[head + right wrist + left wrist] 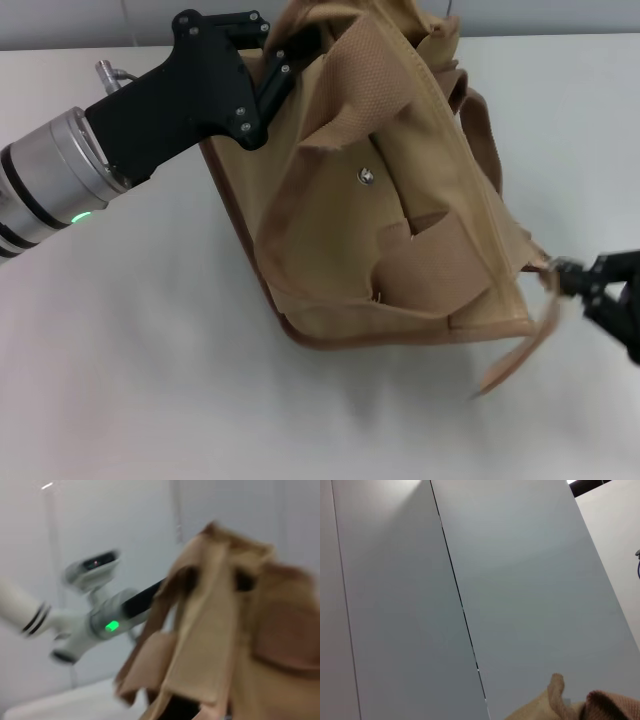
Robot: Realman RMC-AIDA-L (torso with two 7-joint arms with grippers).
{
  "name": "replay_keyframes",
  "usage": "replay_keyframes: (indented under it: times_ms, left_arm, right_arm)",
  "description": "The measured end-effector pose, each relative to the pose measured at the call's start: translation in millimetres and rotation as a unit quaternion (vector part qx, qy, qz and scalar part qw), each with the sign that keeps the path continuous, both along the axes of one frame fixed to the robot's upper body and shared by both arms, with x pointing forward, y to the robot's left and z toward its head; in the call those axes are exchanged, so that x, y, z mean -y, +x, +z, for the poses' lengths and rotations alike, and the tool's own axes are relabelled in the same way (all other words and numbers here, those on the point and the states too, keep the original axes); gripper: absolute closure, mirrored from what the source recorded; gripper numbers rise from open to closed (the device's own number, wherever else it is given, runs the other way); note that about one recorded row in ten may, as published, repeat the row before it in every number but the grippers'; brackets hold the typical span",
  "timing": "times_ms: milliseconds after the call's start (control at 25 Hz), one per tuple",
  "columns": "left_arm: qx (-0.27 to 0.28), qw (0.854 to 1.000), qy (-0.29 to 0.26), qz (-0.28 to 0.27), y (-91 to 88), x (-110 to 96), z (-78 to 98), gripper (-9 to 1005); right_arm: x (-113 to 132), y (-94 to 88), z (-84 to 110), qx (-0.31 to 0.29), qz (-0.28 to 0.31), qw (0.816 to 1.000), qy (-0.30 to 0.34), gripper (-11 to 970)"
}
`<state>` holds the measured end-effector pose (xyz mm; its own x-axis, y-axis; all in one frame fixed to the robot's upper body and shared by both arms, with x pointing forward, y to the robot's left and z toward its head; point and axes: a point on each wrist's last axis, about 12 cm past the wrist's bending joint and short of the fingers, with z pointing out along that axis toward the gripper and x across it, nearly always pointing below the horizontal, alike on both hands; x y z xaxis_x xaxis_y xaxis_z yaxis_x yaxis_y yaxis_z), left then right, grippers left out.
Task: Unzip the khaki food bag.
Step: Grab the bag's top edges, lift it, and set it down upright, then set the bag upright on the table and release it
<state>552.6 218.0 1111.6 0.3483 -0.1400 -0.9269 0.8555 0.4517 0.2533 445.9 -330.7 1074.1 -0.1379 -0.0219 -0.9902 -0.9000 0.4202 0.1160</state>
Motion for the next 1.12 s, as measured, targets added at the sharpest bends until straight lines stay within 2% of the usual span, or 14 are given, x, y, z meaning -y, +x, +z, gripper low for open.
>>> replay_keyframes:
  times_ms: [240,360,520,680,760,920,1120]
  left_arm:
    - [0.002,1.000,-0.001,0.001,-0.7,-1,0.2,941]
    - [0.002,1.000,-0.002,0.002,-0.8,-2,0.3,940]
    - [0.003,1.000,-0.002,0.003,-0.8,-2,0.4,940]
    - [0.002,1.000,-0.003,0.003,-0.6,-2,0.5,941]
    - [0.002,1.000,-0.003,0.003,-0.8,-2,0.5,941]
    - [0.002,1.000,-0.003,0.003,-0.9,-2,0.4,938]
    - [0.000,1.000,-0.004,0.003,-1.6,-3,-0.1,934]
  right_arm:
    - [20,-0.7,10.5,-0.009,-0.058,0.997,0.044,931]
    - [31,-3.1,14.1,-0.005,-0.079,0.996,0.038,801]
    - [39,-3.7,10.1,0.000,-0.091,0.996,-0.013,636]
    - [27,1.8,-2.1,-0.006,-0.074,0.995,-0.060,478]
    - [18,13.3,-9.8,-0.013,-0.072,0.993,-0.091,438]
    - [8,24.6,-12.9,-0.003,-0.068,0.993,-0.093,359]
    - [-13,42.3,-12.3,0.027,-0.054,0.996,-0.066,259]
